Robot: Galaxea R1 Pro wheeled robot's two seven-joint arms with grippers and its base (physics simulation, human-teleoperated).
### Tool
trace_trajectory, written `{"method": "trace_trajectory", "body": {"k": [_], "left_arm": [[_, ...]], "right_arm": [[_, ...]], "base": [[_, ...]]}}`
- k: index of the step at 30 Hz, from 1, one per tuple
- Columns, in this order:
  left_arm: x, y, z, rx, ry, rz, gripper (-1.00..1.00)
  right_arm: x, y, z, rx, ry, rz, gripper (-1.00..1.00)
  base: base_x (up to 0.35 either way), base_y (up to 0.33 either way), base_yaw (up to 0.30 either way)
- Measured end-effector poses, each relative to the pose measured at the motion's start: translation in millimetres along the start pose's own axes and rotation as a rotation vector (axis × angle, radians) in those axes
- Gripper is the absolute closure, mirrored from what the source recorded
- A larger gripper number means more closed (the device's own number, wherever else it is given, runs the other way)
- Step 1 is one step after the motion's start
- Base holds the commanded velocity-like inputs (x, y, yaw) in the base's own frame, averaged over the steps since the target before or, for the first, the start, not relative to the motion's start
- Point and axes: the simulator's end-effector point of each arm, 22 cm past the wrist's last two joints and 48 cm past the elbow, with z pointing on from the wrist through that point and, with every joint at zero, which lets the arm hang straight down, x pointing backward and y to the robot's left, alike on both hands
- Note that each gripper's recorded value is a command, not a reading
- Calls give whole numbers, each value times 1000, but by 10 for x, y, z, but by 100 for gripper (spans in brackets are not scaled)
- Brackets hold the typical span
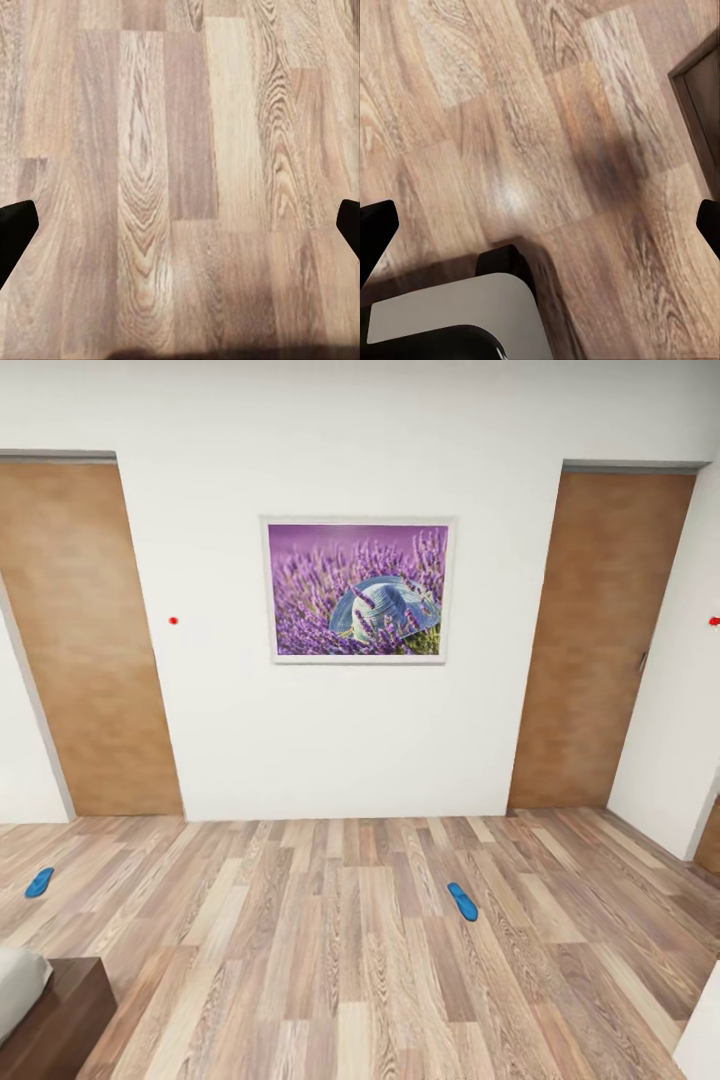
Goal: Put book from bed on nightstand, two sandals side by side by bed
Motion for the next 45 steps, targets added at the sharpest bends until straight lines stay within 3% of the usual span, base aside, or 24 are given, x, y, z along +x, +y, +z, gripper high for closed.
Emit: {"method": "trace_trajectory", "body": {"k": [27, 45], "left_arm": [[-1, 1, 0, 0, 0, 0, -100], [1, 3, -1, 0, -1, 3, -100]], "right_arm": [[7, 7, 0, -2, 1, -1, -100], [56, 14, 0, -3, 11, -6, -100]], "base": [[0, 0, -185], [0, 0, -18]]}}
